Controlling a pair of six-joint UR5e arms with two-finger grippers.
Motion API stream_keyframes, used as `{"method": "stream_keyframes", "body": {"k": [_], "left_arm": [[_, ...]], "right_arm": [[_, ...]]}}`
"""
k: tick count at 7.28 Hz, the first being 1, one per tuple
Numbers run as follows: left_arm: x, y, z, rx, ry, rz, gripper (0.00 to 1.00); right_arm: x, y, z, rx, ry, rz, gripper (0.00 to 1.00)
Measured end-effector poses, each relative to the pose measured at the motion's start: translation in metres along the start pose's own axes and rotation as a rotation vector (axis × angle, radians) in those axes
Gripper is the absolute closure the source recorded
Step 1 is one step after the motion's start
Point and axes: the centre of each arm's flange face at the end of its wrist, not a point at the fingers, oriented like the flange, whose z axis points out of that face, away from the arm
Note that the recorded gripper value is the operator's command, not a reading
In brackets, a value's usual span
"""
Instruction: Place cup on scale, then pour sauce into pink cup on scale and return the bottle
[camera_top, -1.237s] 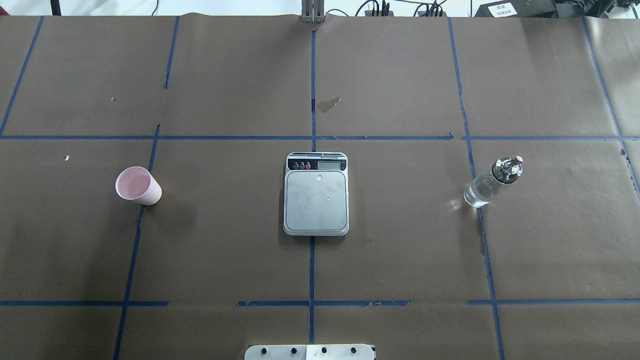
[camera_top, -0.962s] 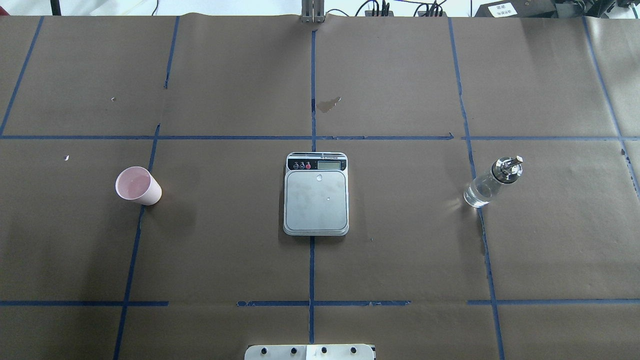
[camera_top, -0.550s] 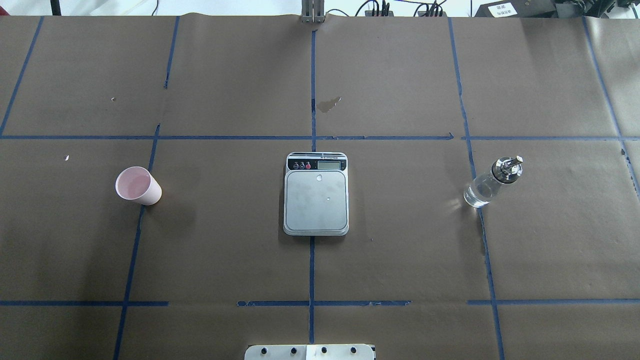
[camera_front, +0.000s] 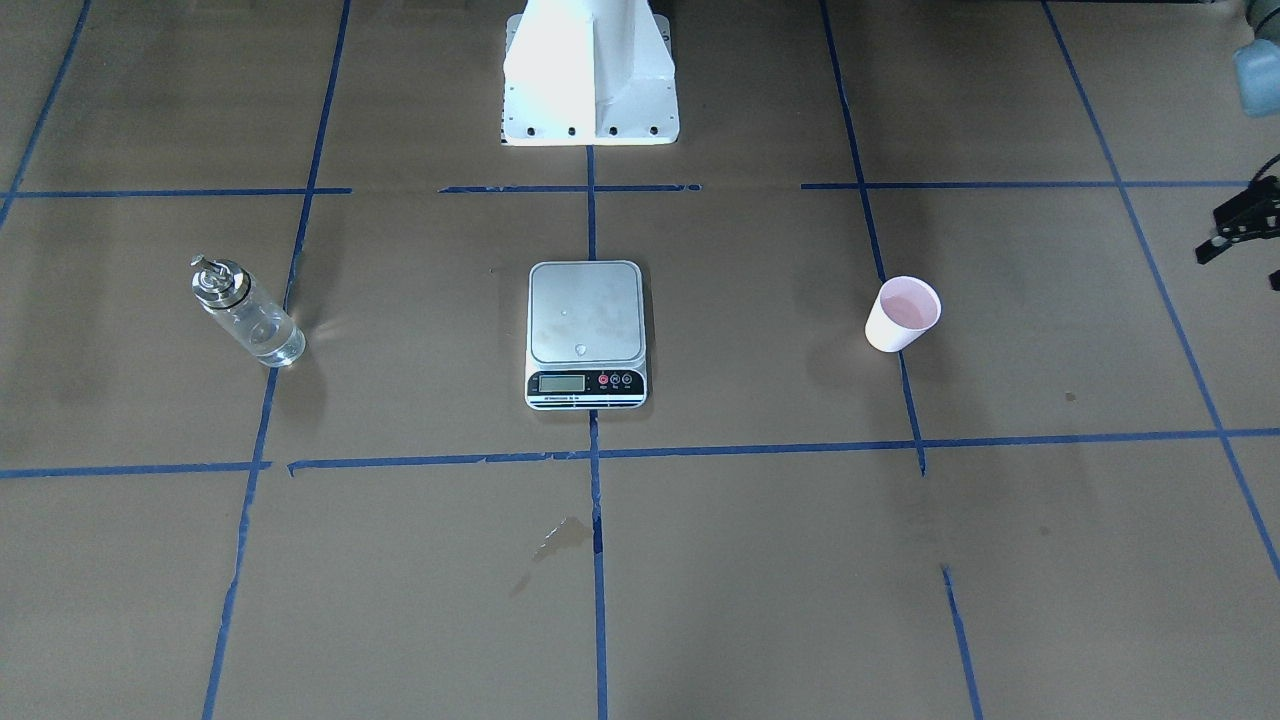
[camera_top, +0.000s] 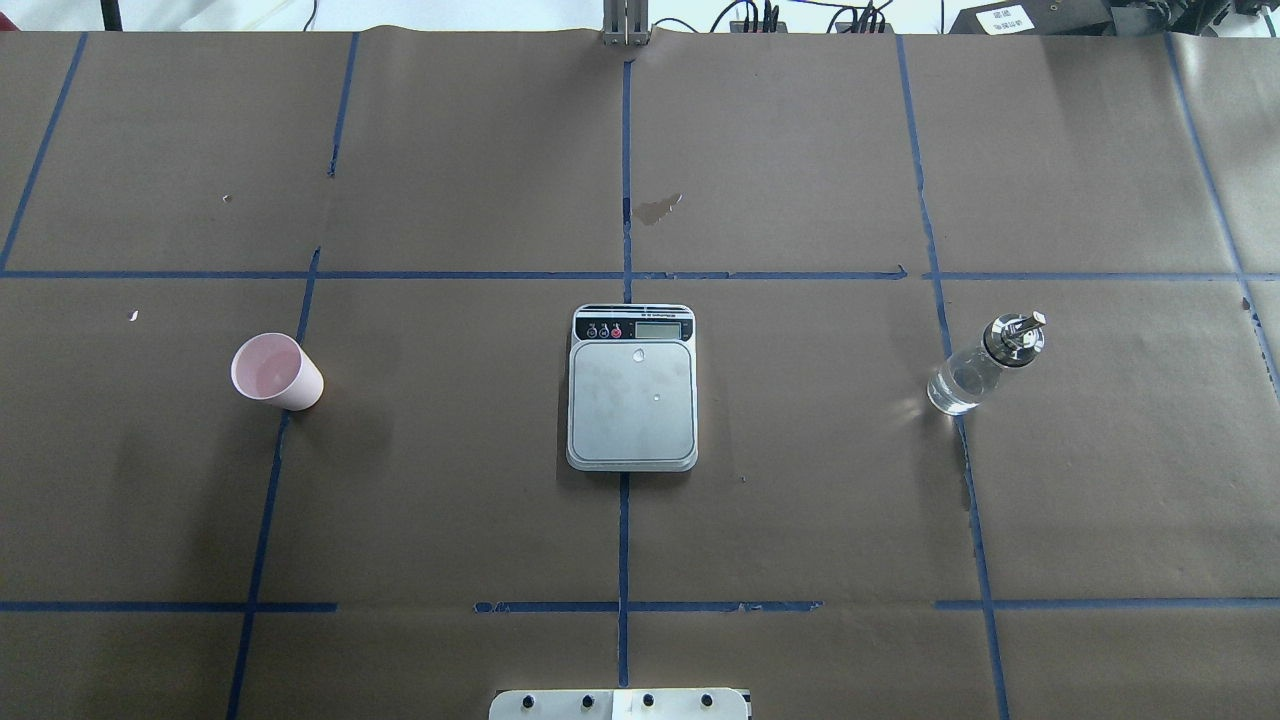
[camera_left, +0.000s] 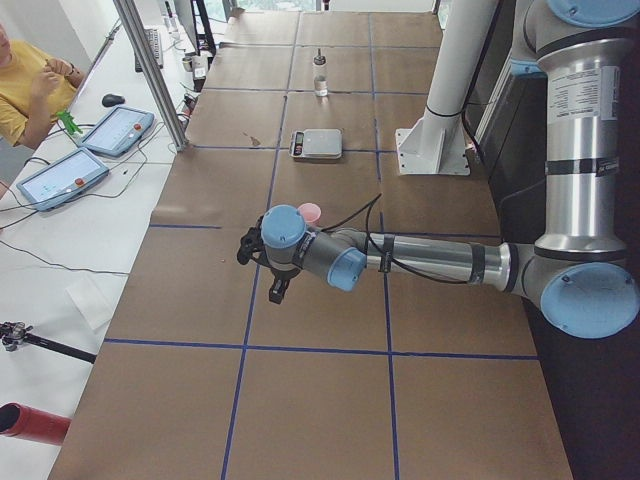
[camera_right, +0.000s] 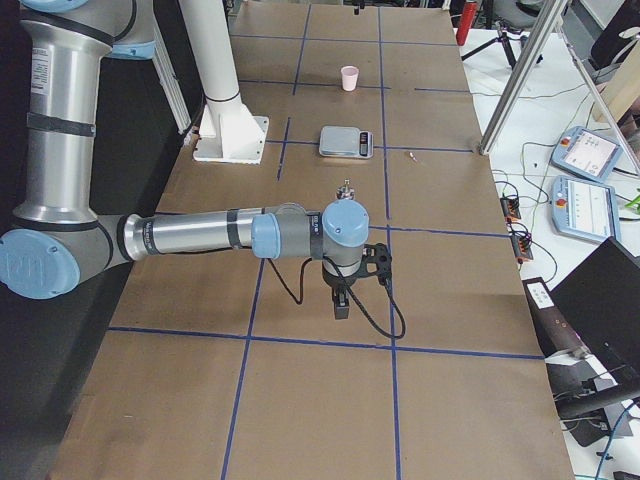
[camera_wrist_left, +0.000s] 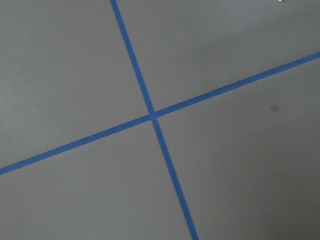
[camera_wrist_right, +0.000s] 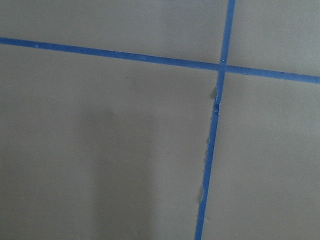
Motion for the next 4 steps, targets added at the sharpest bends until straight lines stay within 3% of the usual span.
{"method": "stream_keyframes", "body": {"k": [2, 4], "left_arm": [[0.072, -0.013, 0.035, -0.018, 0.061, -0.097, 0.02], [0.151, -0.028, 0.075, -0.087, 0.118, -0.2, 0.02]], "right_arm": [[-0.007, 0.001, 0.004, 0.012, -0.027, -0.029, 0.0], [-0.01, 0.001, 0.008, 0.008, -0.037, -0.041, 0.0]]}}
